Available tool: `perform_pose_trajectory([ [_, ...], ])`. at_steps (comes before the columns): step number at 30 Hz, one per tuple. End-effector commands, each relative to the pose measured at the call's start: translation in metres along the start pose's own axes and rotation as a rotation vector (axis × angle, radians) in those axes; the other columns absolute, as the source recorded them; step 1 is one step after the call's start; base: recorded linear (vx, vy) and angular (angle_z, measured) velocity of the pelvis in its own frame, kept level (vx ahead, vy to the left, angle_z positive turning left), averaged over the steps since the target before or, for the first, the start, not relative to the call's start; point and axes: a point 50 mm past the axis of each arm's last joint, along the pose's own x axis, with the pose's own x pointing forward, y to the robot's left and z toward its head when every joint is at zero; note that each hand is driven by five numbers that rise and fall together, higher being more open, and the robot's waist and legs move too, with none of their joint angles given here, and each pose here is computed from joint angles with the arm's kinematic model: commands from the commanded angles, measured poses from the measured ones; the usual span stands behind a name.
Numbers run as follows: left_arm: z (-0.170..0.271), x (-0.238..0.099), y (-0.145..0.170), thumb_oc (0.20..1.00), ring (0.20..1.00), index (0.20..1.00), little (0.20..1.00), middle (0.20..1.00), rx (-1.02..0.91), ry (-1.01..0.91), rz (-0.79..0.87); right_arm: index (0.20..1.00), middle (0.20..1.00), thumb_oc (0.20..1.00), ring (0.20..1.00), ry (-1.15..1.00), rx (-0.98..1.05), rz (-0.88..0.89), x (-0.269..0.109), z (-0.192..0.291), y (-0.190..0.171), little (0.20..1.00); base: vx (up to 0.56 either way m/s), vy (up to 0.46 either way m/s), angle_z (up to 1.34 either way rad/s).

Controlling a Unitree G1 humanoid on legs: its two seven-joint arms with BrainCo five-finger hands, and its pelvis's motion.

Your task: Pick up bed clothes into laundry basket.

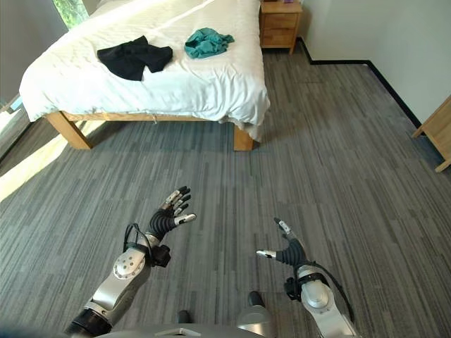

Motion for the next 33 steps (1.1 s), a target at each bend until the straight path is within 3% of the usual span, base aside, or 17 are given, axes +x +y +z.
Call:
perform_pose_trajectory([
  [1,0.012,0.005,0.001,1.000,1.000,1.000,1.000,1.000,0.027,-0.062,-0.020,1.000,1.000,1.000,1.000,-0.092,0.033,-0.060,0.006,0.020,-0.010,1.000,0.06,0.022,0.01],
  [20,-0.007,-0.010,0.043,1.000,1.000,1.000,1.000,1.000,0.092,0.055,0.157,1.000,1.000,1.000,1.000,-0.189,-0.028,0.026,0.031,0.050,0.002,1.000,0.04,0.027,-0.14],
  [33,-0.006,-0.008,0.054,1.000,1.000,1.000,1.000,1.000,0.085,0.039,0.224,1.000,1.000,1.000,1.000,-0.210,-0.091,-0.005,0.030,0.054,-0.015,1.000,0.45,-0.162,0.22],
])
